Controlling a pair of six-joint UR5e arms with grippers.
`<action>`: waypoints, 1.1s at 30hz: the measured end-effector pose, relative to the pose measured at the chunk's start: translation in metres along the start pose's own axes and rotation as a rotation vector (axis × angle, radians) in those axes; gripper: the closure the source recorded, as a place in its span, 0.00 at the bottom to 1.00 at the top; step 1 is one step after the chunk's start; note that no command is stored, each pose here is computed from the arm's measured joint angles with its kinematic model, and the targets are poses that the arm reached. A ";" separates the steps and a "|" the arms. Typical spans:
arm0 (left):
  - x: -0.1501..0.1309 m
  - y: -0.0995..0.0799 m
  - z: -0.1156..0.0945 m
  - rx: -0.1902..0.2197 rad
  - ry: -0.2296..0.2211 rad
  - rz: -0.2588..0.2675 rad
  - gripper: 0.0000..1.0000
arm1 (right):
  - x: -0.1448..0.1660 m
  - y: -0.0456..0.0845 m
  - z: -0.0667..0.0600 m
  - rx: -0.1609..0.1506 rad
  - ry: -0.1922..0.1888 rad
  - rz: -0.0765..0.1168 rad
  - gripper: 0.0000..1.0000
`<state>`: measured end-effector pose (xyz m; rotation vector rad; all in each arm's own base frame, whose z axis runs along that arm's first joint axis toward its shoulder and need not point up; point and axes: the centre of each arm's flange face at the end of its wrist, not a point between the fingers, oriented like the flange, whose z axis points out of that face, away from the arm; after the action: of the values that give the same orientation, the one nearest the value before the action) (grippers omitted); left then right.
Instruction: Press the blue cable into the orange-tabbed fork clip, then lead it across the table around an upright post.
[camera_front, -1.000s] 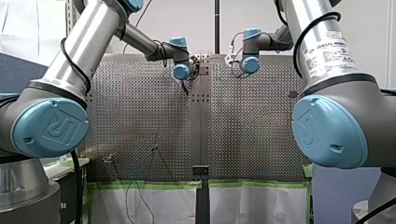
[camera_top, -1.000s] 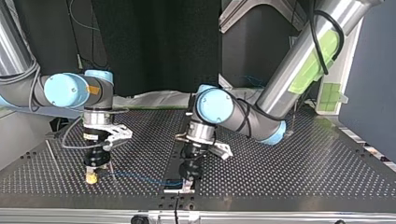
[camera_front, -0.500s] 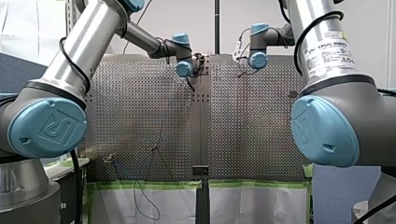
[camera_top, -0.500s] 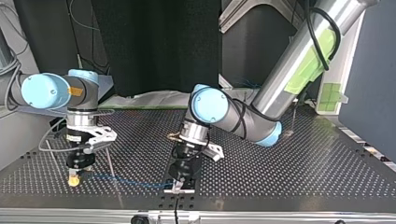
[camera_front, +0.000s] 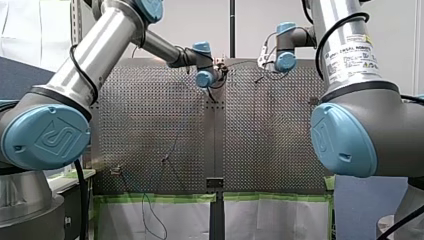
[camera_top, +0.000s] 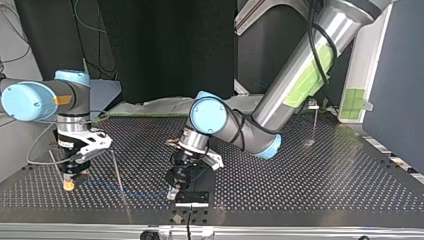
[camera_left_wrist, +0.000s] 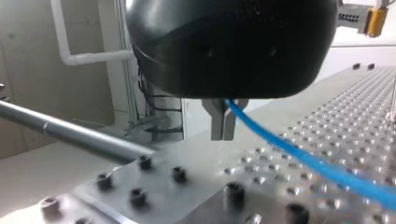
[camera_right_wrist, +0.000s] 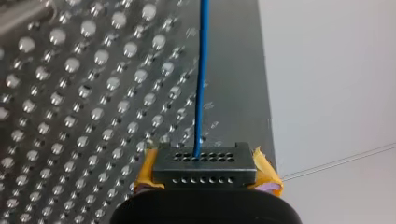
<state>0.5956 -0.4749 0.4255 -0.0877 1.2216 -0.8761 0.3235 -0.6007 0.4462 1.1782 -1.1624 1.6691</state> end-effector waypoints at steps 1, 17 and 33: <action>0.001 -0.002 0.001 0.004 0.002 -0.002 1.00 | 0.000 0.002 0.000 0.000 -0.003 0.000 1.00; 0.013 -0.018 -0.001 0.026 0.018 -0.013 1.00 | -0.005 0.045 0.003 -0.048 -0.025 -0.010 1.00; 0.077 0.008 -0.011 0.003 0.100 -0.008 1.00 | -0.057 0.072 0.006 -0.076 -0.108 -0.029 1.00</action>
<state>0.5960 -0.5134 0.3577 -0.0465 1.3141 -0.8982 0.2739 -0.6321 0.3750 1.2449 -1.2580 1.5423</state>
